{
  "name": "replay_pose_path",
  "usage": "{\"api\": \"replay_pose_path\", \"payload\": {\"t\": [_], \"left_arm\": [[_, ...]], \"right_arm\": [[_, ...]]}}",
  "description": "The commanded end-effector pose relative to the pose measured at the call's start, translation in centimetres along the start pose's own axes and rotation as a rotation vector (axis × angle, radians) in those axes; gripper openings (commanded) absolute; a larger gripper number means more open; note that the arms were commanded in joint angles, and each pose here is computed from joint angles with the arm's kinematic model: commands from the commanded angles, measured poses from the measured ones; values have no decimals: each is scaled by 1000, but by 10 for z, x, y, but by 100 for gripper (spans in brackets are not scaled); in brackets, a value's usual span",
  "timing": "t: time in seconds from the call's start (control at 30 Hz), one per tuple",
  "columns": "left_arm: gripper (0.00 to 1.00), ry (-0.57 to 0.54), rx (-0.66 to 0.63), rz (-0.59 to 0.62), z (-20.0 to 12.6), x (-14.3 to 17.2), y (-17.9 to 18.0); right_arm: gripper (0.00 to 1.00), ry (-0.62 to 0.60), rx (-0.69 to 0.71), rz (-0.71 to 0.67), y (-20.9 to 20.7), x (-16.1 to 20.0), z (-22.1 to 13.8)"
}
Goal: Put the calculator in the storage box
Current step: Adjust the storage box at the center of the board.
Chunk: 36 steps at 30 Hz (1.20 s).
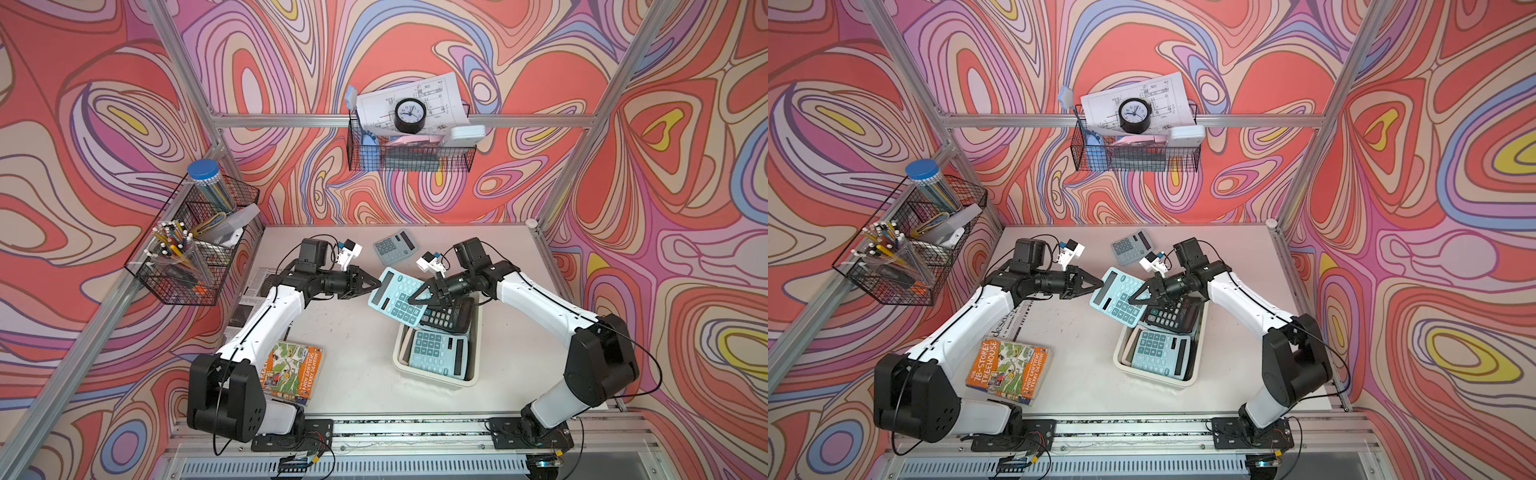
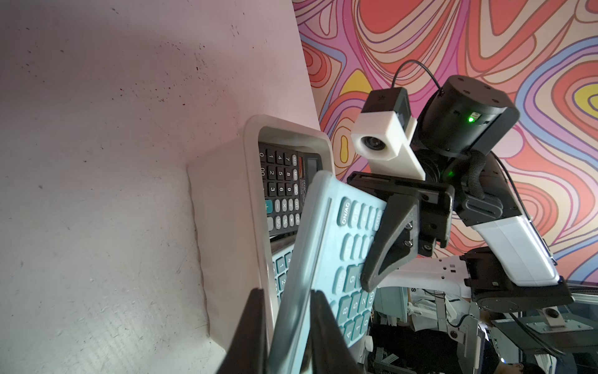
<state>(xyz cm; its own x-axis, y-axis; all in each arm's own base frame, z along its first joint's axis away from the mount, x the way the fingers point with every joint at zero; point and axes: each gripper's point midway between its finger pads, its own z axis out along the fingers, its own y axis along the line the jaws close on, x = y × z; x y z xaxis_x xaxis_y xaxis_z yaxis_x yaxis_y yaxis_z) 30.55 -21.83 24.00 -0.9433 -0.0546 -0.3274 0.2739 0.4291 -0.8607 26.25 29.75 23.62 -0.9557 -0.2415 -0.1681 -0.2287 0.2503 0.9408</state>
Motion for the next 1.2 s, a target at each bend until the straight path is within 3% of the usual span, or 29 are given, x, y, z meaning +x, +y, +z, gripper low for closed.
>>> {"api": "replay_pose_path", "payload": {"t": [0.0,0.07,0.17,0.27,0.33,0.47,0.57,0.67,0.83,1.0,1.17], "left_arm": [[28,50,56,24,8,7,-15],[23,54,60,20,9,7,-15],[4,57,74,17,10,7,-17],[0,53,83,15,9,6,-20],[0,45,83,18,8,4,-22],[0,16,73,13,6,-1,-25],[0,-27,43,9,5,-8,-26],[0,-58,-1,22,6,-11,-28],[0,-82,-56,46,14,-11,-36],[0,-91,-95,75,31,-9,-46],[0,-85,-111,92,57,-7,-57]], "right_arm": [[0,19,-43,-44,4,1,4],[0,21,-47,-48,5,1,4],[0,25,-47,-46,5,3,4],[1,22,-36,-49,3,4,3],[11,14,-17,-54,2,4,2],[45,-36,52,-63,-4,-4,-8],[67,-104,187,-59,-16,-12,-25],[83,-159,362,-46,-33,-17,-44],[98,-262,632,-24,-54,-22,-82],[98,-438,875,15,-71,-26,-140],[98,-583,994,50,-73,-22,-183]]}}
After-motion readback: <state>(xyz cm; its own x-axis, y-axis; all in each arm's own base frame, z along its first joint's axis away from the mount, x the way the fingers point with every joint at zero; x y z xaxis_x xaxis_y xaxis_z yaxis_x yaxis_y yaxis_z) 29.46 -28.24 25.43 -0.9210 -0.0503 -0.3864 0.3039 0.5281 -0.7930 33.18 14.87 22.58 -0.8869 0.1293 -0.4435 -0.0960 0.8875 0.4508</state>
